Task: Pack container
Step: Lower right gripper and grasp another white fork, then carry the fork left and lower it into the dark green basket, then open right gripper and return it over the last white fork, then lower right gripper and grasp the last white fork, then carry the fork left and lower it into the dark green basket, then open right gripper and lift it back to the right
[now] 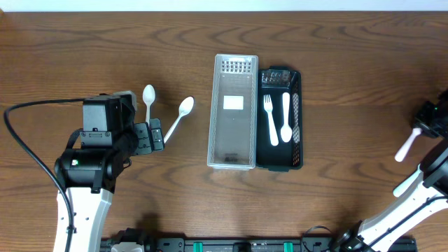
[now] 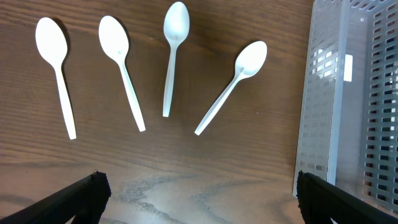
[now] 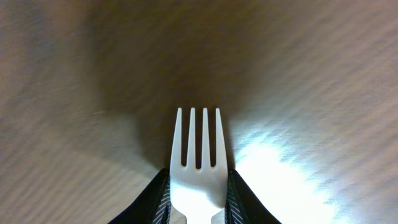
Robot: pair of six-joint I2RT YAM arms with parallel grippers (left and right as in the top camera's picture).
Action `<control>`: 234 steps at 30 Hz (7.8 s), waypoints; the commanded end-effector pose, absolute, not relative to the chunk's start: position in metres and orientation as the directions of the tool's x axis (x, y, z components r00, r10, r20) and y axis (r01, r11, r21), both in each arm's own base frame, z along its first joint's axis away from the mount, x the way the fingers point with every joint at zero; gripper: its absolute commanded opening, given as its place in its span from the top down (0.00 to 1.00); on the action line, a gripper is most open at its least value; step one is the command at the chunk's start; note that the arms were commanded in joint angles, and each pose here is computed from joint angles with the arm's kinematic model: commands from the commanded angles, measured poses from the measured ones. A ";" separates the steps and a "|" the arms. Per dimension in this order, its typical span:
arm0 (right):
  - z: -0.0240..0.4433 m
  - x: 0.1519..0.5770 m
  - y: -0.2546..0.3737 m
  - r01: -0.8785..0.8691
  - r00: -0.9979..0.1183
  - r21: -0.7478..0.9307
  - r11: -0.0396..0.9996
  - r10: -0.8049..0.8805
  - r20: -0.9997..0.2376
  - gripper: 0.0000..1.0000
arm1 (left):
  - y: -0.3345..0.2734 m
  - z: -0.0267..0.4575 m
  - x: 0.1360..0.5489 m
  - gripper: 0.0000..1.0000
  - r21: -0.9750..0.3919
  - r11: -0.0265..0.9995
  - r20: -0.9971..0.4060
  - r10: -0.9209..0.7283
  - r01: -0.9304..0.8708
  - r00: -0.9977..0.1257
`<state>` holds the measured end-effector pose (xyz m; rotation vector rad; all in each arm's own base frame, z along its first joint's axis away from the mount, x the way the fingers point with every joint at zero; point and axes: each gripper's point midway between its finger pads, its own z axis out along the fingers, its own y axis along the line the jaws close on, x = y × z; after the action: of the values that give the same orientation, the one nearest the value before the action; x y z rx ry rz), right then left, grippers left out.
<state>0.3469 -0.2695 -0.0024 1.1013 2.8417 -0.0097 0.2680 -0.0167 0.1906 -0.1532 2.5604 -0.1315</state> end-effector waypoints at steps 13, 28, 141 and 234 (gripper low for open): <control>0.179 0.423 -0.076 0.351 -0.819 0.234 0.907 0.419 -0.392 0.88 | 0.001 0.196 0.270 0.02 -0.109 0.985 -0.549 -0.170 -0.132 -0.818; 0.158 0.397 0.134 0.056 -0.945 0.180 0.982 0.110 -0.307 0.87 | 0.001 0.193 0.266 0.02 -0.107 0.985 -0.534 -0.171 -0.134 -0.828; -0.023 0.213 -0.227 0.854 -0.519 0.009 0.519 0.855 -0.004 0.52 | 0.001 0.189 0.260 0.02 -0.104 0.985 -0.509 -0.171 -0.137 -0.844; 0.141 0.358 -0.067 0.440 -0.876 -0.014 0.898 0.425 -0.228 0.25 | -0.042 0.243 0.317 0.02 -0.071 0.996 -0.547 0.013 0.062 -0.837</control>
<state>0.3626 -0.0518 0.1444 0.6393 2.8416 -0.0049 0.3057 -0.0405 0.2482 -0.0084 2.5497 -0.1461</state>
